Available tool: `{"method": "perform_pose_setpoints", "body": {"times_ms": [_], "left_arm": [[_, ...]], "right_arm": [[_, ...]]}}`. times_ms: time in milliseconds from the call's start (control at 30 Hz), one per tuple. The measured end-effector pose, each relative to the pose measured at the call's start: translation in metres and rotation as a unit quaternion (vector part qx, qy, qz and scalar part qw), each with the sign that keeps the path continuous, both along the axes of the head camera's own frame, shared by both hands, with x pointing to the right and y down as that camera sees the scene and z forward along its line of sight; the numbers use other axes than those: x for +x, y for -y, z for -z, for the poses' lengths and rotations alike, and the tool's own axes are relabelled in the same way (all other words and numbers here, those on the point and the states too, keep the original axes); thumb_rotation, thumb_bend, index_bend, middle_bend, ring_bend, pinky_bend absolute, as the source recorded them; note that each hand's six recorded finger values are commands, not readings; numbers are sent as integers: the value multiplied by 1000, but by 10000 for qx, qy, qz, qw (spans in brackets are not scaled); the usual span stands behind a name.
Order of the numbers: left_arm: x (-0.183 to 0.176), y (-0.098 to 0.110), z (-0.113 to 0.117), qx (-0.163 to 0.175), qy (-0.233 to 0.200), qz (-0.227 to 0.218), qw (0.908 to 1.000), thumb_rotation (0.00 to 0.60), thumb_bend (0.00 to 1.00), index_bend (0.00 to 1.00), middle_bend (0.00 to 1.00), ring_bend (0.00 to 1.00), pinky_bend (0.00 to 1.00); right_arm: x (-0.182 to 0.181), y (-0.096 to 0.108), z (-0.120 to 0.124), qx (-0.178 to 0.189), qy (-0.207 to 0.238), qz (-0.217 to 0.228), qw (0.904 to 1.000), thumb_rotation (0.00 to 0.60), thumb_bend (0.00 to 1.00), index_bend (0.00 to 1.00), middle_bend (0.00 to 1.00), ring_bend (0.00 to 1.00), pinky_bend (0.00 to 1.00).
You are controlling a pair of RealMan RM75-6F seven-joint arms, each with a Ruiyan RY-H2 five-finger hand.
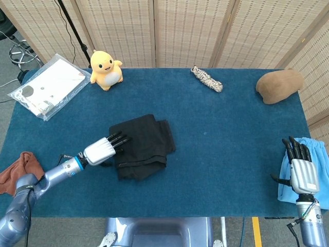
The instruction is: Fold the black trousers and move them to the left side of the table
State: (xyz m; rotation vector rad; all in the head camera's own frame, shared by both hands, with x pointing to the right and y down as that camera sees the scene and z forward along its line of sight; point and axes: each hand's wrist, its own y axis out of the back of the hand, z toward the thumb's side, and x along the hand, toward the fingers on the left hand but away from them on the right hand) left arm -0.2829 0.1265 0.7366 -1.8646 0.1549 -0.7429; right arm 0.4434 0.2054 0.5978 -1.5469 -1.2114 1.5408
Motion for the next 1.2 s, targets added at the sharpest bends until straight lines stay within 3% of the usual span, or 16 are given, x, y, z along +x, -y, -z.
{"method": "perform_pose_setpoints", "body": {"times_ms": [533, 633, 700, 800, 867, 1200], "left_arm": [[15, 1, -4, 115, -59, 63, 9999, 523, 37, 5, 0, 0, 61], [19, 3, -4, 118, -95, 77, 9999, 555, 47, 6, 0, 0, 62], [22, 4, -4, 103, -126, 84, 9998, 591, 134, 25, 0, 0, 61], [24, 3, -3, 93, -163, 84, 9998, 600, 302, 64, 0, 0, 62], [25, 3, -4, 97, -151, 71, 9998, 600, 353, 72, 0, 0, 62], [30, 4, -6, 179, -121, 81, 9997, 600, 370, 130, 0, 6, 103]], "right_arm": [[-2, 0, -1, -15, 5, 15, 10000, 600, 0, 0, 0, 0, 0], [-2, 0, -1, -19, 15, 21, 10000, 600, 0, 0, 0, 0, 0], [-2, 0, 0, -17, 22, 19, 10000, 600, 0, 0, 0, 0, 0], [-2, 0, 0, -12, 28, 5, 10000, 600, 0, 0, 0, 0, 0], [-2, 0, 0, -15, 27, 4, 10000, 600, 0, 0, 0, 0, 0], [-2, 0, 0, -24, 39, 5, 10000, 600, 0, 0, 0, 0, 0]]}}
